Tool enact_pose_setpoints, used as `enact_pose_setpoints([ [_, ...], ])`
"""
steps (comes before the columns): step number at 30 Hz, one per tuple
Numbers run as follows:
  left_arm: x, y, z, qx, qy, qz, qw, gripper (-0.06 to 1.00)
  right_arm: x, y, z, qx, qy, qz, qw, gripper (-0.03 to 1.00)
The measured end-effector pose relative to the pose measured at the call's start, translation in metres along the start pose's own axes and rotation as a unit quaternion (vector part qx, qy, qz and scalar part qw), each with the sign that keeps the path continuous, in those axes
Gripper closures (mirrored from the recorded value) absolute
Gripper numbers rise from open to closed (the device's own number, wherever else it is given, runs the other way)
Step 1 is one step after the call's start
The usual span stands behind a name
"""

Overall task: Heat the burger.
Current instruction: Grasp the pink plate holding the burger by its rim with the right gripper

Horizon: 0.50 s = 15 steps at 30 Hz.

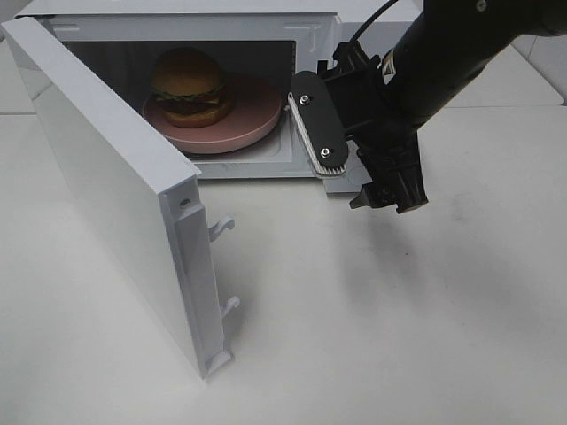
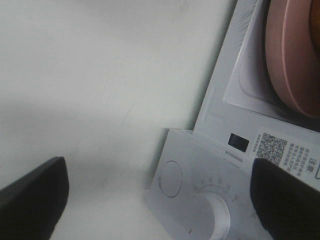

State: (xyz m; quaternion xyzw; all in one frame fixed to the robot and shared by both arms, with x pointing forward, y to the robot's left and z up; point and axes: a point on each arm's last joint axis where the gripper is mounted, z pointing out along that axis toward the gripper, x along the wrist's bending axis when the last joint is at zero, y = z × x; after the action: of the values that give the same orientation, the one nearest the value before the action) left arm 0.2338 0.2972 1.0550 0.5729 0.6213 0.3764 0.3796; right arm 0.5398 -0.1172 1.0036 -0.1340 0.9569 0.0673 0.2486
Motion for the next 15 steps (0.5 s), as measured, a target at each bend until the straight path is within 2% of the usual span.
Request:
enact_pose_setpoints([
  [8, 0.0, 0.0, 0.0, 0.0, 0.0, 0.0, 1.0, 0.08, -0.018, 0.022, 0.013, -0.014, -0.039, -0.033, 0.999, 0.04],
  [15, 0.0, 0.0, 0.0, 0.0, 0.0, 0.0, 1.0, 0.08, -0.029, 0.034, 0.026, -0.025, -0.057, -0.034, 0.997, 0.05],
])
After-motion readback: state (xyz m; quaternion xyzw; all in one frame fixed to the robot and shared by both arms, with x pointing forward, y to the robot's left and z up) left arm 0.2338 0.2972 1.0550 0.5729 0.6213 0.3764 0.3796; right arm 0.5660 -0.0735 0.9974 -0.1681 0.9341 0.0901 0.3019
